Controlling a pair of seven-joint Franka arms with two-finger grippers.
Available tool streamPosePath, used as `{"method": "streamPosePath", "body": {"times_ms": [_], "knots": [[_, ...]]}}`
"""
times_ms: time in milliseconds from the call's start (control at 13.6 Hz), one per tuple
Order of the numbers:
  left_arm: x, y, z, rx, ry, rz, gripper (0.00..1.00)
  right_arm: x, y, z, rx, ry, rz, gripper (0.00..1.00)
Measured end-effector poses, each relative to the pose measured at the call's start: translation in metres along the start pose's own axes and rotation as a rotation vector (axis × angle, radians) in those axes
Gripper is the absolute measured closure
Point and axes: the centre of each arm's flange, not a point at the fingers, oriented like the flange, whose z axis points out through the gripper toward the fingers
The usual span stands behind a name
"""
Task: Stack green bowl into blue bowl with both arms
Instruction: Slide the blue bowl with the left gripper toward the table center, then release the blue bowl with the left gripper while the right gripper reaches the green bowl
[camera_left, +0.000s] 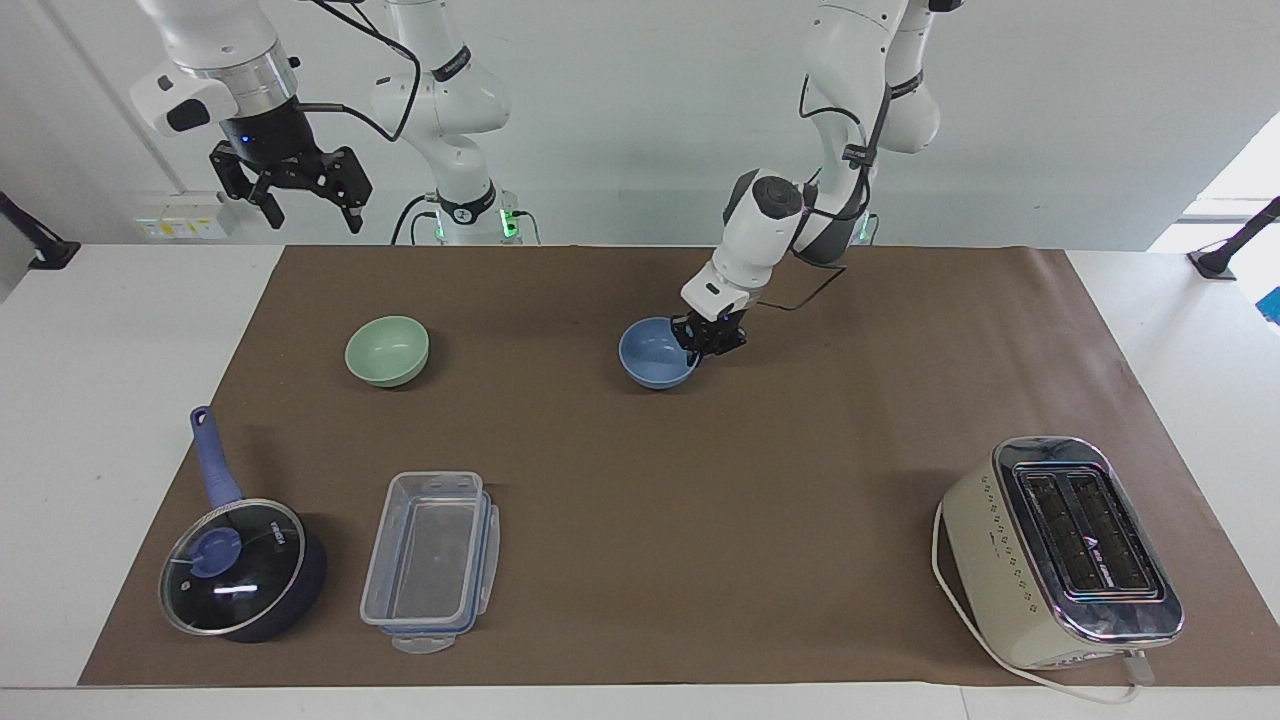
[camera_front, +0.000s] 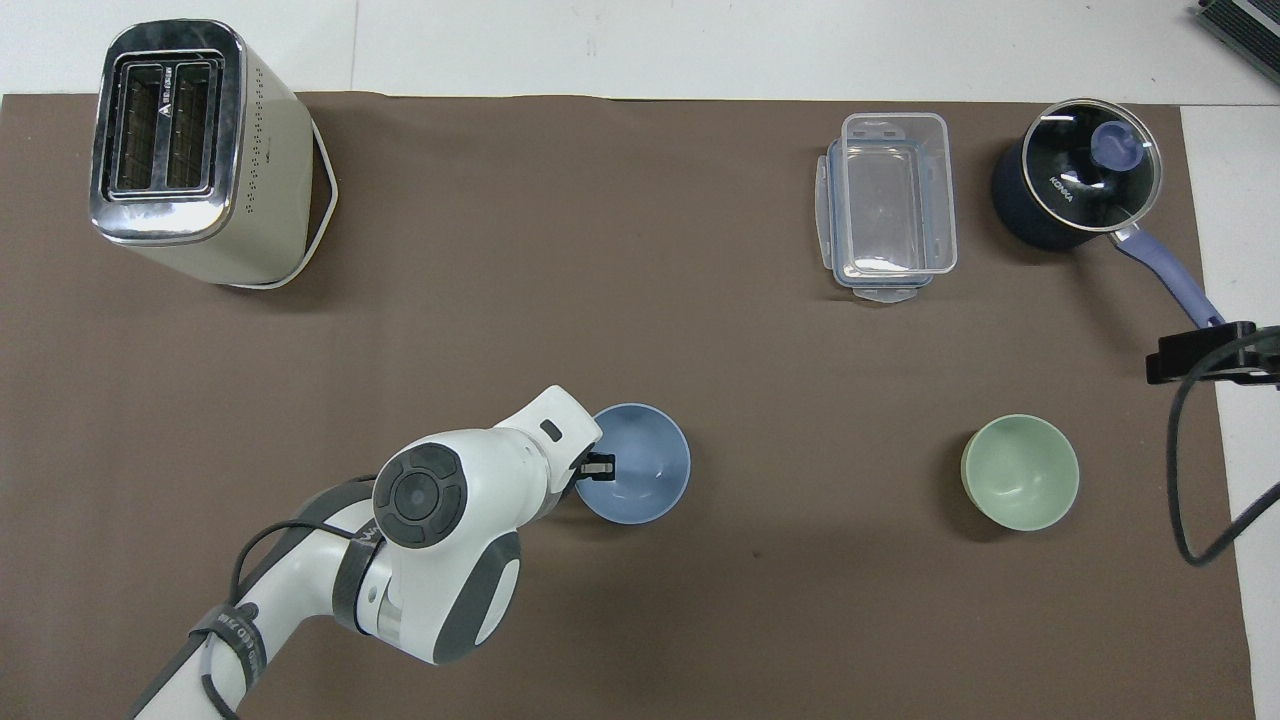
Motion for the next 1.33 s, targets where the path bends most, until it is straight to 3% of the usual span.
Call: {"method": "streamPosePath", "body": {"times_ms": [221,516,590,959,1328], "knots": [[0.005,-0.001,-0.004,-0.004,0.01,-0.006,0.49,0.002,0.018,0.02,0.0,-0.023,0.01,0.0],[0.037,-0.009,-0.042,-0.006,-0.012,-0.034,0.05,0.01,0.044,0.097,0.003,-0.054,-0.003,0.0],[0.049,-0.016,-0.058,0.007,-0.012,-0.029,0.0,0.011,0.046,0.121,0.003,-0.056,-0.001,0.0],[0.087,-0.067,-0.12,0.091,0.022,0.035,0.0,-0.002,0.052,0.241,0.005,-0.024,-0.025,0.0],[0.108,-0.154,-0.246,0.107,-0.027,0.129,0.0,-0.028,0.075,0.312,0.005,0.0,-0.101,0.0]]}}
